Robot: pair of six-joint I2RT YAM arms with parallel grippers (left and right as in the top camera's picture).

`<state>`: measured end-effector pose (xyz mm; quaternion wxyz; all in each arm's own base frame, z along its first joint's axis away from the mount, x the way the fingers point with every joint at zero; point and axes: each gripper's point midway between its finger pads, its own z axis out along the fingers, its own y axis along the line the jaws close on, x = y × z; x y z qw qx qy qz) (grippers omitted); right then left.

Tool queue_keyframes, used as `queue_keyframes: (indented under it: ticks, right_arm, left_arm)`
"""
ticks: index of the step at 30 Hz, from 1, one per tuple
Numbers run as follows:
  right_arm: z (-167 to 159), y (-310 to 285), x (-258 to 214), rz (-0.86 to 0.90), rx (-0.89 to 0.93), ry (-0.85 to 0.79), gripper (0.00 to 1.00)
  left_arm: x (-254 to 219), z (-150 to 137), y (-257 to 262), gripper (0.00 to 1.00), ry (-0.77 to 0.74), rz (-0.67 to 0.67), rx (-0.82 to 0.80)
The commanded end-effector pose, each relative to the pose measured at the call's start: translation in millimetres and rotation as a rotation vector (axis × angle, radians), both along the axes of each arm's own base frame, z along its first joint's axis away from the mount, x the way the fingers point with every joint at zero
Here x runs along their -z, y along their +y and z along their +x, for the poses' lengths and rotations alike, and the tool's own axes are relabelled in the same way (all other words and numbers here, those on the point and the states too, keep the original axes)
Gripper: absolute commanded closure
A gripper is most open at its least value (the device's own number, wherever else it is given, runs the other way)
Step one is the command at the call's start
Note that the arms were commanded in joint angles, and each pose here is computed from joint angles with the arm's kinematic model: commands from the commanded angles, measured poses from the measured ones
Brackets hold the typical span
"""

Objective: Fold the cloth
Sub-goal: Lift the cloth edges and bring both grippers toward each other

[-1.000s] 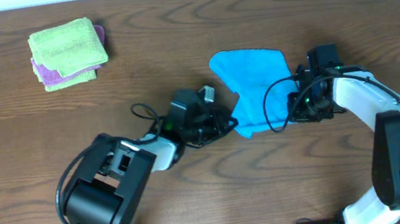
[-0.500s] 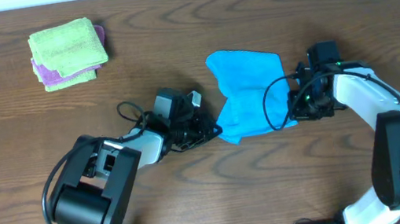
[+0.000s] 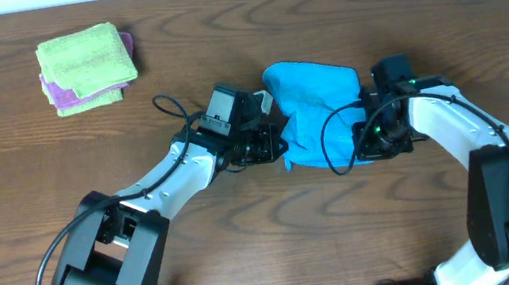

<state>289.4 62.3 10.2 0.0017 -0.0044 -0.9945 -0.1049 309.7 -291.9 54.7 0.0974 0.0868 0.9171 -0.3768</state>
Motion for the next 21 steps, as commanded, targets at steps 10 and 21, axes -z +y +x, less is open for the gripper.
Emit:
queue_keyframes:
  ticks: [10, 21]
  right_arm:
    - [-3, 13, -26, 0.045, -0.028, -0.031, 0.98]
    - [2, 10, -23, -0.025, -0.07, -0.064, 0.98]
  left_arm:
    - [-7, -9, -18, 0.94, -0.085, 0.037, 0.083]
    - [-9, -4, -8, 0.94, -0.132, 0.169, 0.12]
